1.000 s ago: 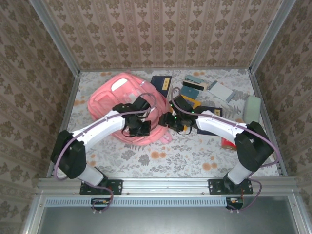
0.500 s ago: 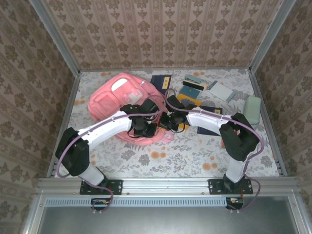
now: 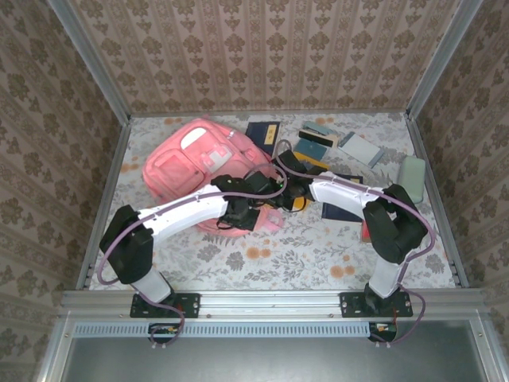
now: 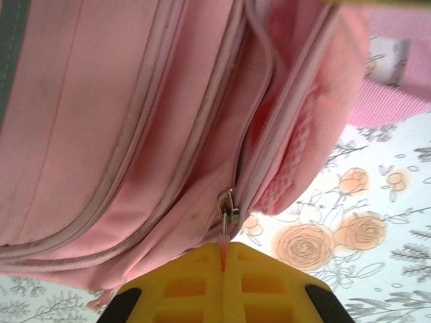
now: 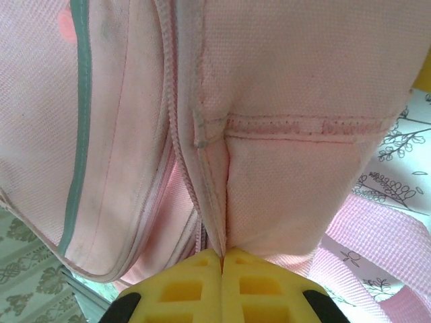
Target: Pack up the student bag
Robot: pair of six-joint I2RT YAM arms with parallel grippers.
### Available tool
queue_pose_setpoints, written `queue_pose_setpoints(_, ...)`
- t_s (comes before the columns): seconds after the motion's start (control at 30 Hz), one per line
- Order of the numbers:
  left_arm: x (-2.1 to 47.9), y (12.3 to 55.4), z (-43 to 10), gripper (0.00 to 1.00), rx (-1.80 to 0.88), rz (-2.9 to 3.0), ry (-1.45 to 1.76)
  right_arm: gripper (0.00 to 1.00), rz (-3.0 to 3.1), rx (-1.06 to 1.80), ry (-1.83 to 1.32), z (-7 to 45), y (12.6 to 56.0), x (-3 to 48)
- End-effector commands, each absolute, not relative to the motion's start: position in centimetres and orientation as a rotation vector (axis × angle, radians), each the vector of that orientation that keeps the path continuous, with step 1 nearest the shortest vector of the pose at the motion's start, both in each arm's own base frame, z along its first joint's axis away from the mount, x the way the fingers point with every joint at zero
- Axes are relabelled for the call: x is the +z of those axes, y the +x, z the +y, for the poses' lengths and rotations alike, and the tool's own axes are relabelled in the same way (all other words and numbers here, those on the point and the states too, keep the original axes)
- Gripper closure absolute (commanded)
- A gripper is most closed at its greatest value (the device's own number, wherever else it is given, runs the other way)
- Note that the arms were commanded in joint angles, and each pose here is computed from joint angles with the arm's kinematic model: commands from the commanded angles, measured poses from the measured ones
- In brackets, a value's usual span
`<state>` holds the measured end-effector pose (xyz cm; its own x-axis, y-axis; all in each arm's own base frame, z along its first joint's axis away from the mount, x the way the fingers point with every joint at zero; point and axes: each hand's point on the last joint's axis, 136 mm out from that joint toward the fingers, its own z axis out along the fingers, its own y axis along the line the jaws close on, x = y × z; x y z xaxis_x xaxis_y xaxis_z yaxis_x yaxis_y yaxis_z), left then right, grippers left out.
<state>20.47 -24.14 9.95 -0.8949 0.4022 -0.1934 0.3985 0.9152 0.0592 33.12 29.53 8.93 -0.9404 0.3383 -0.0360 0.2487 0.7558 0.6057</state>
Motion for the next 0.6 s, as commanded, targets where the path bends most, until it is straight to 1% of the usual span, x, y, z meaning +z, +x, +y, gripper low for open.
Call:
queue_pose_setpoints(0.0, 9.1, 16.5, -18.3, 1.00, 0.351, 3.017, 0.697, 1.00, 2.589, 0.935, 0.539, 27.2, 37.9, 12.2)
queue_pose_setpoints(0.1, 9.1, 16.1, -17.6, 1.00, 0.378, 3.025, 0.684, 1.00, 2.581, 0.938, 0.548, 27.0, 38.3, 12.2)
queue_pose_setpoints(0.3, 9.0, 15.3, -14.8, 1.00, 0.512, 3.044, 0.608, 1.00, 2.556, 0.952, 0.565, 26.1, 39.2, 12.4)
queue_pose_setpoints(0.4, 10.2, 16.3, -16.7, 1.00, 0.383, 2.991, 0.621, 1.00, 2.561, 1.006, 0.531, 27.1, 39.3, 13.0)
queue_pose_setpoints(0.43, 10.8, 16.9, -17.9, 1.00, 0.305, 2.964, 0.624, 0.95, 2.573, 1.023, 0.524, 27.5, 39.0, 13.0)
queue_pose_setpoints(0.47, 11.4, 17.4, -19.0, 1.00, 0.233, 2.936, 0.627, 0.83, 2.586, 1.034, 0.517, 27.9, 38.7, 13.0)
queue_pose_setpoints(0.53, 12.4, 18.4, -21.0, 1.00, 0.133, 2.892, 0.638, 0.74, 2.623, 1.041, 0.500, 28.5, 37.8, 12.7)
queue_pose_setpoints(0.57, 12.7, 18.7, -21.8, 1.00, 0.108, 2.877, 0.648, 0.68, 2.645, 1.043, 0.492, 28.9, 37.1, 12.5)
